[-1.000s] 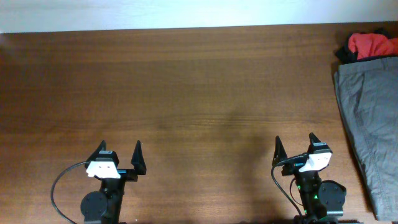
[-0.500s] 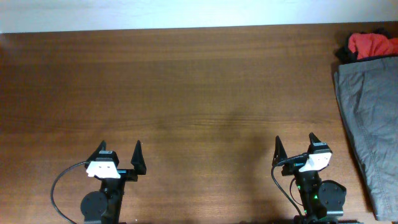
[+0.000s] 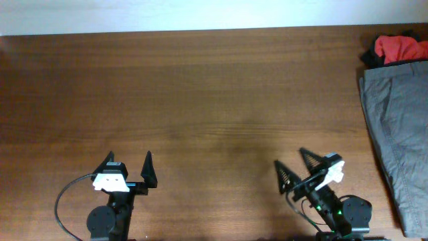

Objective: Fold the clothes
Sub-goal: 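Reach the right gripper to the grey shorts on the clothes pile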

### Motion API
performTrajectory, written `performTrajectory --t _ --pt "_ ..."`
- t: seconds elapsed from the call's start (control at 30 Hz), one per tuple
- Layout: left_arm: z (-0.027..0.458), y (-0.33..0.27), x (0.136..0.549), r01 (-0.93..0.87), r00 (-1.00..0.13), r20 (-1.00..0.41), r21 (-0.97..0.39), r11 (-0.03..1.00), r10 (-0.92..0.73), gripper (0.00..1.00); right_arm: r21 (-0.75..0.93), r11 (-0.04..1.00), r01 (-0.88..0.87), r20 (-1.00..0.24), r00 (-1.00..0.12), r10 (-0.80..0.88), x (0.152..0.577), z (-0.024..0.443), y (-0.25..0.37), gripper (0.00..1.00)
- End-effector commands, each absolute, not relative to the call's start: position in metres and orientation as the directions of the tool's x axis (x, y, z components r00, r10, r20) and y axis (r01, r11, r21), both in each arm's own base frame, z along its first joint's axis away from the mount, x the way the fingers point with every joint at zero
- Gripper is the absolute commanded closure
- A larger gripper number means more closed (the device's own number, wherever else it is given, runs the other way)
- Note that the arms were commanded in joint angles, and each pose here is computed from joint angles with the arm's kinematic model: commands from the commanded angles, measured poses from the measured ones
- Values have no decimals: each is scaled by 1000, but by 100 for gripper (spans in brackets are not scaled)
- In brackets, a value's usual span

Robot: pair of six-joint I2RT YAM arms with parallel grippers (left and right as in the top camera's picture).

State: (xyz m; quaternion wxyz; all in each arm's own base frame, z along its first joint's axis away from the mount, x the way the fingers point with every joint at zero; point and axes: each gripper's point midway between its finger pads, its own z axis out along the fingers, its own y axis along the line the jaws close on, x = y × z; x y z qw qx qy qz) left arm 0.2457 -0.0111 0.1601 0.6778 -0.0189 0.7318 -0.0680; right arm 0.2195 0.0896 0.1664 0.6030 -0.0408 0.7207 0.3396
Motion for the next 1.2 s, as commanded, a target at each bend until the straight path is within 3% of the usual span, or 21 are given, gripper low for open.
performTrajectory --t 0.0,0.27,0.5,0.77,0.93,1.17 --pt "159 -11 246 63 -76 -992 -105 992 -100 1 555 556 -619 -831 -442 337 186 164 127 2" --pt "159 -11 246 63 -76 -992 -105 992 -100 1 524 539 -659 -851 -413 324 183 172 130 1" --pt "159 -11 246 63 -76 -992 -105 992 -100 1 226 559 -798 -948 -48 315 168 257 129 1" --pt "159 -11 246 63 -76 -992 -105 992 -101 1 141 742 -655 -956 104 273 185 324 103 1" --pt "159 -11 246 63 -76 -992 -105 992 -100 1 107 841 -531 -986 51 158 219 352 86 1" --pt "159 -11 246 63 -76 -992 -105 992 -100 1 70 995 -68 -957 -288 48 303 341 8 1"
